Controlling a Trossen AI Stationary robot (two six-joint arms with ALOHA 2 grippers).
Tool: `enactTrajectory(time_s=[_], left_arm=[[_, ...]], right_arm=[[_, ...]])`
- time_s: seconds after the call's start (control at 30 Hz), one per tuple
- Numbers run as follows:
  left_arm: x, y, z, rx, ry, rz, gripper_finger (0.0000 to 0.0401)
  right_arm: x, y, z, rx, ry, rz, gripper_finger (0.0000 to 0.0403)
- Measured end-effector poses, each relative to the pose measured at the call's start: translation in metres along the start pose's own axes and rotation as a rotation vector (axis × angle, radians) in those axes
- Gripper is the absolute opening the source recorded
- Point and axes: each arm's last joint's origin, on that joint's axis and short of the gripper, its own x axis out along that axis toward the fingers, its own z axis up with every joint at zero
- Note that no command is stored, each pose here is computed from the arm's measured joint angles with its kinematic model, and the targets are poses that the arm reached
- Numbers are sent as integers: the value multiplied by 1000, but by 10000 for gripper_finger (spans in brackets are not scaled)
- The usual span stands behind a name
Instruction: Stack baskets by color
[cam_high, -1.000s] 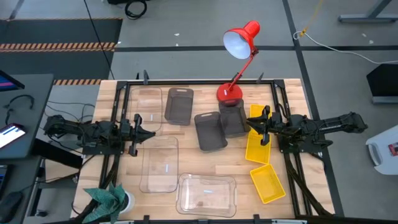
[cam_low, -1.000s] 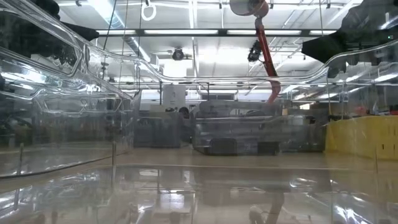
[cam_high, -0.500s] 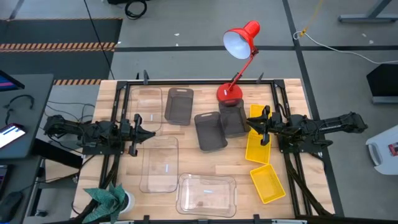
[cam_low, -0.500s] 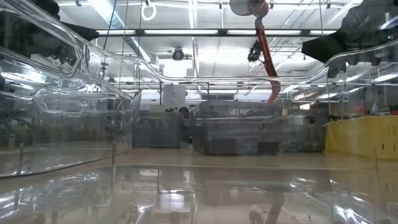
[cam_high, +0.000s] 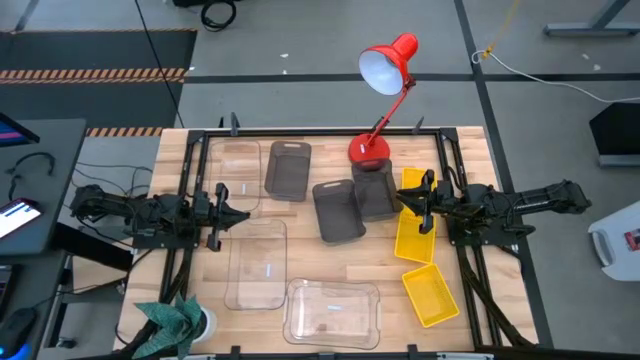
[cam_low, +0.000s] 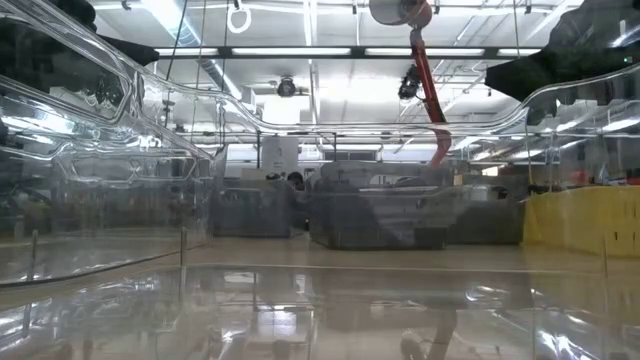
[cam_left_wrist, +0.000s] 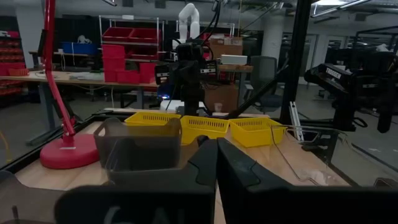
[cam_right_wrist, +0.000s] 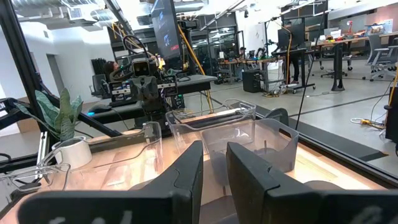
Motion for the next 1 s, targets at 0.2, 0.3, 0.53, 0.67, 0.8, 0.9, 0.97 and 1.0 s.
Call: enactTrajectory(time_s=[0.2,0.3,0.53,0.67,0.8,0.9,0.97,1.0], left_arm=[[0,0,0,0,0,0,9],[0,0,0,0,0,0,9],[0,0,0,0,0,0,9],[0,0,0,0,0,0,9],[0,0,0,0,0,0,9],[0,0,0,0,0,0,9],[0,0,0,0,0,0,9],[0,0,0,0,0,0,9]], right_arm=[[0,-1,1,-244,-7,-36,77],[0,-2,1,-440,-3,-52,77],[0,-2,1,-578,0,-51,77],[0,-1,4,-561,-34,-45,77],[-1,0,14,-372,-133,-42,77],[-2,-2,23,-227,-221,-109,77],[-3,-3,26,-127,-264,-118,77],[-3,-3,28,-84,-277,-111,77]])
